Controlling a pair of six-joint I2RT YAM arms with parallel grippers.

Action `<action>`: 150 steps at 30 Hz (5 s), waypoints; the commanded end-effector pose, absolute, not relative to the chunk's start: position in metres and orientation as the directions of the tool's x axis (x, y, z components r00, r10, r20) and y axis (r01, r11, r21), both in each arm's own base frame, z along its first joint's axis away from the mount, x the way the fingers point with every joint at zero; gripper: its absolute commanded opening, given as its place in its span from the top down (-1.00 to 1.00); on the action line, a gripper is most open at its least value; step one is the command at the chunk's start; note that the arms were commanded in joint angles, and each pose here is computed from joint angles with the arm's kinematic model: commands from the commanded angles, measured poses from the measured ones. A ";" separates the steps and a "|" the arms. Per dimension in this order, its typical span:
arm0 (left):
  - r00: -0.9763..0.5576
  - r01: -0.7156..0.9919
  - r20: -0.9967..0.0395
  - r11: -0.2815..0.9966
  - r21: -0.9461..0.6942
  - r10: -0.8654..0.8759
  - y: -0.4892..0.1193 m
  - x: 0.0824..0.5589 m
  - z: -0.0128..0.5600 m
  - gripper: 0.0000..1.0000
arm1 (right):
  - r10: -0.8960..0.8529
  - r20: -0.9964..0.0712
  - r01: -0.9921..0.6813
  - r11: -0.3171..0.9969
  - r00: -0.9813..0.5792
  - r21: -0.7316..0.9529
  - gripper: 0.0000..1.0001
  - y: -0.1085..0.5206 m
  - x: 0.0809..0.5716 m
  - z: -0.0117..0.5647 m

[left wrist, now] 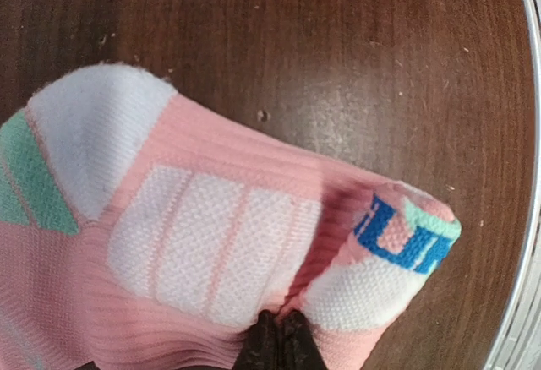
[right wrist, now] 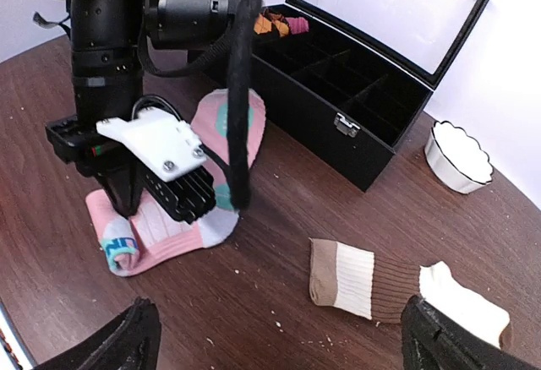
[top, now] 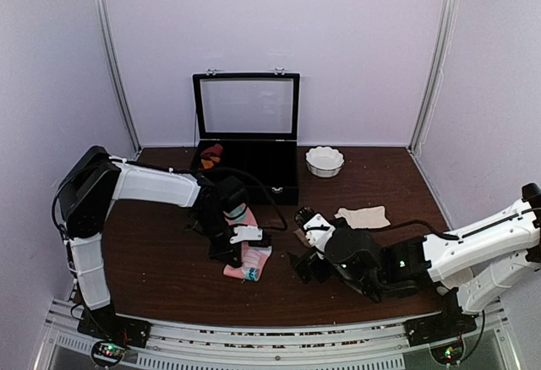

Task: Roll the socks
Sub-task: Roll the sock at the center of the board.

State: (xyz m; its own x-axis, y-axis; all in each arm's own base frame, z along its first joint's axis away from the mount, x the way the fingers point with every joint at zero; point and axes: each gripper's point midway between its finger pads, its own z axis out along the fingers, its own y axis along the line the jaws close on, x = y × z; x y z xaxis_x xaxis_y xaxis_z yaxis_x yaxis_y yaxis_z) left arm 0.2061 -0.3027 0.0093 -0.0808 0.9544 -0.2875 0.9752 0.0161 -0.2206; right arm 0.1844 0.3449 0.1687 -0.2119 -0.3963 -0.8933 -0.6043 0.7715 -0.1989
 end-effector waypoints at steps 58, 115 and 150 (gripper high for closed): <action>-0.117 0.901 0.007 0.109 -0.420 0.993 -0.250 0.177 -0.020 0.84 | -0.786 -0.618 -0.970 0.165 -0.021 -0.176 0.39 0.451 0.149 -0.021; 0.290 0.957 -0.346 -0.267 0.113 0.892 -0.297 0.195 0.041 0.37 | -0.415 -0.223 -0.405 0.426 -0.882 0.809 0.99 0.459 0.193 -0.012; 0.320 0.947 -0.275 -0.314 0.064 0.907 -0.299 0.191 0.023 0.40 | -0.398 -0.219 -0.383 0.400 -0.891 0.832 1.00 0.455 0.196 -0.013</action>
